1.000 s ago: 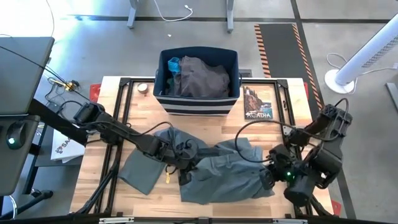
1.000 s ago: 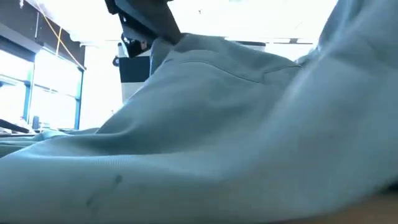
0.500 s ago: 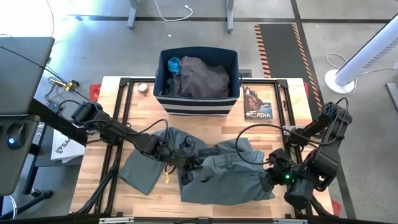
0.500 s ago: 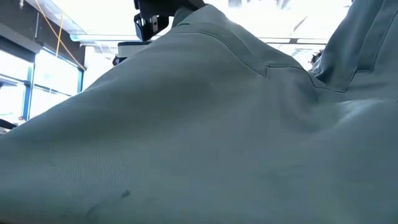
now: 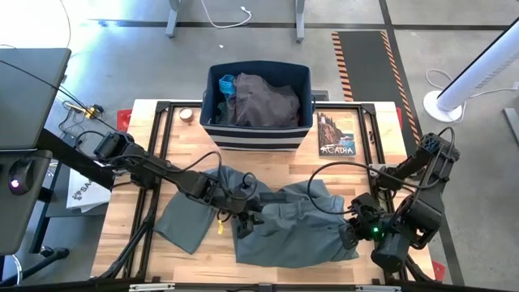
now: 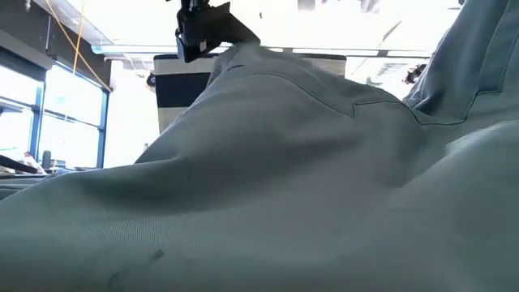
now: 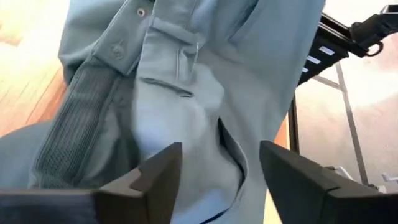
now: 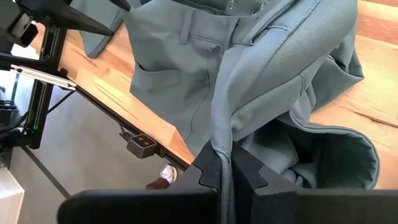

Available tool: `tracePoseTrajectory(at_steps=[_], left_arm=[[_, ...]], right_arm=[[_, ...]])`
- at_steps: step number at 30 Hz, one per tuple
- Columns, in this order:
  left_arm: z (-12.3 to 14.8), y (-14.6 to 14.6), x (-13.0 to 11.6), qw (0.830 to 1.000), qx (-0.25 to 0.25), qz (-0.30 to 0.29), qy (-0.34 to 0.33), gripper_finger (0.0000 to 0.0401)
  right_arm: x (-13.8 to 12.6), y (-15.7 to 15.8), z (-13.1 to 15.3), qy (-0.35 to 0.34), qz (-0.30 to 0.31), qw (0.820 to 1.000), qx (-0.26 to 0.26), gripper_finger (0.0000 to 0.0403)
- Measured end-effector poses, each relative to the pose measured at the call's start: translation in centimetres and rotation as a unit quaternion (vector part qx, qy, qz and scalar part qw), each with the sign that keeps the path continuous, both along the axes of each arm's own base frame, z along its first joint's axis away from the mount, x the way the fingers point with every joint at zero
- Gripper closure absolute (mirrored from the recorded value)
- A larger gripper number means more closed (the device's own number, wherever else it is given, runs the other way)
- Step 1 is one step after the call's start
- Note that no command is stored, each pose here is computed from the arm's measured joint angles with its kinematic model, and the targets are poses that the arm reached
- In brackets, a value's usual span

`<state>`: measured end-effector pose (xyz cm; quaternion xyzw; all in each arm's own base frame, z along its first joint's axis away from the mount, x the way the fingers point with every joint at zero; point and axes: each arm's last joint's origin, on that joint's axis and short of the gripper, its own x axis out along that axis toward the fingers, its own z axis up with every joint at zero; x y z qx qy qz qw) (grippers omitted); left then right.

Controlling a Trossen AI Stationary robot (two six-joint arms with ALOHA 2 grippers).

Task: Sort clothes
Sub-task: Fold the blue pants

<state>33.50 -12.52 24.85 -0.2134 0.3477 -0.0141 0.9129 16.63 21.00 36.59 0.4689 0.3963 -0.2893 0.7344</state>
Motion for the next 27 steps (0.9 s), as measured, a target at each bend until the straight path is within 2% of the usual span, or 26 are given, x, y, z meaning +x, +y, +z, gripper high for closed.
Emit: tracePoseTrajectory(at_steps=[5,9,13,16,18,22,24,27], left_arm=[[0.1,0.5,-0.6,0.999,0.015,0.026,0.024,0.0171],[1.0,1.2,-2.3,0.997,0.051,0.041,0.051,0.0176],[0.0,2.0,-4.6,0.994,0.066,0.043,0.077,0.0186],[-2.4,2.7,-6.3,0.995,0.028,0.041,0.091,0.0194],[-4.0,3.0,-7.2,0.996,-0.027,0.04,0.076,0.0197],[-6.4,3.3,-8.2,0.99,-0.134,0.048,-0.021,0.0199],[-7.5,3.6,-8.8,0.983,-0.158,0.071,-0.059,0.0199],[-9.0,4.4,-9.9,0.974,-0.164,0.131,-0.083,0.0199]], right_arm=[[0.0,0.0,0.0,-0.002,0.0,1.0,0.002,0.0403],[0.0,0.1,0.0,0.001,0.001,1.0,0.006,0.0403],[0.1,0.2,0.1,0.002,0.003,1.0,0.013,0.0403],[0.1,0.2,0.1,0.0,0.003,1.0,0.015,0.0403],[0.1,0.2,0.1,0.0,0.003,1.0,0.016,0.0403],[0.1,0.2,0.1,0.0,0.003,1.0,0.016,0.0403],[0.1,0.2,0.1,-0.001,0.003,1.0,0.017,0.0403],[0.0,0.2,0.2,-0.002,0.004,1.0,0.023,0.0403]])
